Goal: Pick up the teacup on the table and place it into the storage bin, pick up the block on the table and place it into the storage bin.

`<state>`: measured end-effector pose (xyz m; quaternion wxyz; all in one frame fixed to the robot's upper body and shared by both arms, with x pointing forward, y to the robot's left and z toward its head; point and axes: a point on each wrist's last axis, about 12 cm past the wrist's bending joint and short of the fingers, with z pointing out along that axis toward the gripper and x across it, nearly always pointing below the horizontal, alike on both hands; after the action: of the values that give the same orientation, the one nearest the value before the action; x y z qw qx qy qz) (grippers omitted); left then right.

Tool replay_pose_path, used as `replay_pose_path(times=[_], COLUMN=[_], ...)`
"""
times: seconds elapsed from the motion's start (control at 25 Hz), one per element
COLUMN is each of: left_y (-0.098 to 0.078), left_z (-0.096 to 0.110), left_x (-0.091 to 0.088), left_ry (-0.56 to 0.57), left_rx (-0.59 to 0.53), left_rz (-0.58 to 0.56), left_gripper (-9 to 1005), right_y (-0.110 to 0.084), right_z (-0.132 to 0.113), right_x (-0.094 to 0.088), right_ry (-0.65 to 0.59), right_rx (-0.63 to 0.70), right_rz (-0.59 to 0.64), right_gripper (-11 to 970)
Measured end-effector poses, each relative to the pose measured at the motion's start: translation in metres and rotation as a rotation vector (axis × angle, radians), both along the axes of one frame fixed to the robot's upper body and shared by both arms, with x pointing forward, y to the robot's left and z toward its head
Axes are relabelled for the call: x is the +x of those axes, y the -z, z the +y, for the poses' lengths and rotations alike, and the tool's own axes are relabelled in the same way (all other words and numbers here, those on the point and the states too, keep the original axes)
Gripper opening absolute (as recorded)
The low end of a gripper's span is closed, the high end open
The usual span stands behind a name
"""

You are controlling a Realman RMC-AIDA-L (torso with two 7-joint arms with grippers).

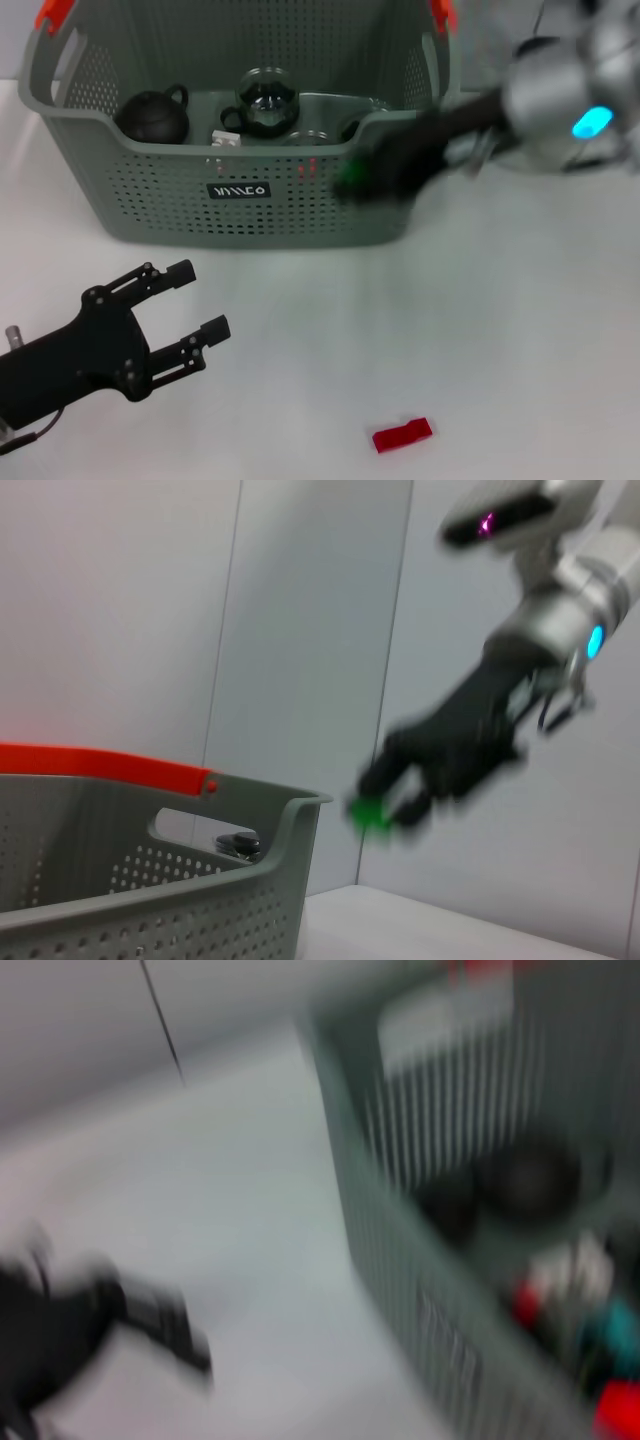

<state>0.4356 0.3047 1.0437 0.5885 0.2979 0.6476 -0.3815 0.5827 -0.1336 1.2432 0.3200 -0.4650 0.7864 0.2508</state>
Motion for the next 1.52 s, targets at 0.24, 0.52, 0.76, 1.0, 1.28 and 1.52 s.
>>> replay_pose_path(times=[0.24,0.52,0.76,1.0,1.28,1.52], left_y=[-0.001,-0.001,-0.001,-0.001,-0.001,-0.001], left_z=[-0.001,-0.001,-0.001,0.0,0.0,0.001], left_x=[0.002,0.002,0.002,0.001,0.0,0.0], left_ry=[0.002,0.004,0.004,0.002,0.001,-0.01], left_rx=[0.0,-0.002,-0.003,-0.002,-0.003,-0.006], left_rz=[-0.005,-0.006,-0.004,-0.004,-0.003,-0.005], left_gripper=[763,763,763,763,763,763], right_y=[-0.053,-0.013,0.023,0.028,-0.002,-0.021], right_z=[-0.007,0.045,0.077,0.082,0.054,-0.021], right_x=[0.019,0.087,0.109,0.107,0.09,0.019], right_ry=[0.093,0.201,0.223,0.21,0.177,-0.089], right_rx=[0.194,0.081,-0.014,-0.065,0.113,0.28], right_rz=[-0.192,-0.137,-0.097,-0.108,-0.112,-0.129], right_gripper=[467,479,489,500,612,743])
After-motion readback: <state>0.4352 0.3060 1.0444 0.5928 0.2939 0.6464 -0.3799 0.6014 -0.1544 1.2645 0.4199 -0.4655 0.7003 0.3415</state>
